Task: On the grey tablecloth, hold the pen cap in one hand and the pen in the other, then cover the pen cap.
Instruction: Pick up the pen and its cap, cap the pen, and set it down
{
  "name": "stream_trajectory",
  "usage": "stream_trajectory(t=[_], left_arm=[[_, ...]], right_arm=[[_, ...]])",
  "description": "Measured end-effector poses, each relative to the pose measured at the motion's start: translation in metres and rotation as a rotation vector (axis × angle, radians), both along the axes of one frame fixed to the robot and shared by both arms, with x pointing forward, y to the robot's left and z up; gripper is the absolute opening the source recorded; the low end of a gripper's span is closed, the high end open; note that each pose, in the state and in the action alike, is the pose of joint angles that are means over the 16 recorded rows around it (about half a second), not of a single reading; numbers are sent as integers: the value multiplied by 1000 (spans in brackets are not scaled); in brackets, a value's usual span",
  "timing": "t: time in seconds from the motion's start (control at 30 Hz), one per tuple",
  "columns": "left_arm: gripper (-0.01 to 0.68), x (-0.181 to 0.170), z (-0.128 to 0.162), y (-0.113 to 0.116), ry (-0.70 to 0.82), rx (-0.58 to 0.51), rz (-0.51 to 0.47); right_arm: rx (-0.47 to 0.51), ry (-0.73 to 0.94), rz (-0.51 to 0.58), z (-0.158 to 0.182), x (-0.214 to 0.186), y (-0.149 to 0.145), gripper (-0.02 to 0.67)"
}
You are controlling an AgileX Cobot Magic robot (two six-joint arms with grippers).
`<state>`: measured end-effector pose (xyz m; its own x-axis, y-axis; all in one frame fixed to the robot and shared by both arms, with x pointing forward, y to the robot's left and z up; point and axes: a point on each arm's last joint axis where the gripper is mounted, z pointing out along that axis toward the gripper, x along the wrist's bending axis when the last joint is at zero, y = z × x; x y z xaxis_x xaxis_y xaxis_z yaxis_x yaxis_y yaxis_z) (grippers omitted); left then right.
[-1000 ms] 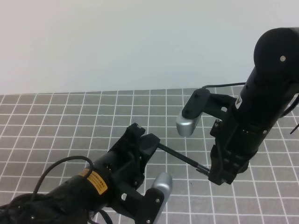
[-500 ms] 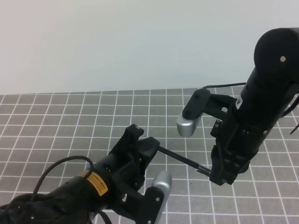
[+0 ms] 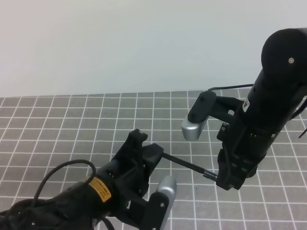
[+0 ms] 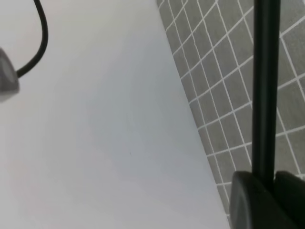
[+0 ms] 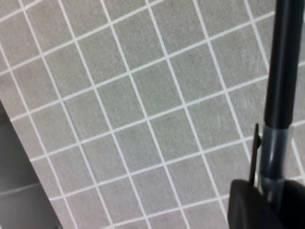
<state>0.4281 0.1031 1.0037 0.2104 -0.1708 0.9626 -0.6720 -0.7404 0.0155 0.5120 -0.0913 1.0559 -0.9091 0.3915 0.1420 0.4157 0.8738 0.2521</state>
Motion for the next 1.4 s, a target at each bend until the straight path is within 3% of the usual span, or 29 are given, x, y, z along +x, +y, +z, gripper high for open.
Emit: stream_trajectory(t=[0.33,0.6,0.73,1.17,1.3,1.4], left_arm=[[1,-6,-3,-8,0,6,-39],[21,-4,-1,-8,17,-75,4],[79,-2,2,-8,41,-144,37],[368,4,12,-2,78,-394,161],[392,8,15,2,70,-464,227],[363,11,17,7,65,-512,284]], right_arm=[[-7,-6,9,0,1,-2,90],[-7,-9,13,0,1,-2,90],[4,-10,10,1,1,-1,90],[10,-34,-4,4,2,0,90],[-24,-54,-7,3,4,-3,90],[-57,-73,-8,2,6,-6,90]])
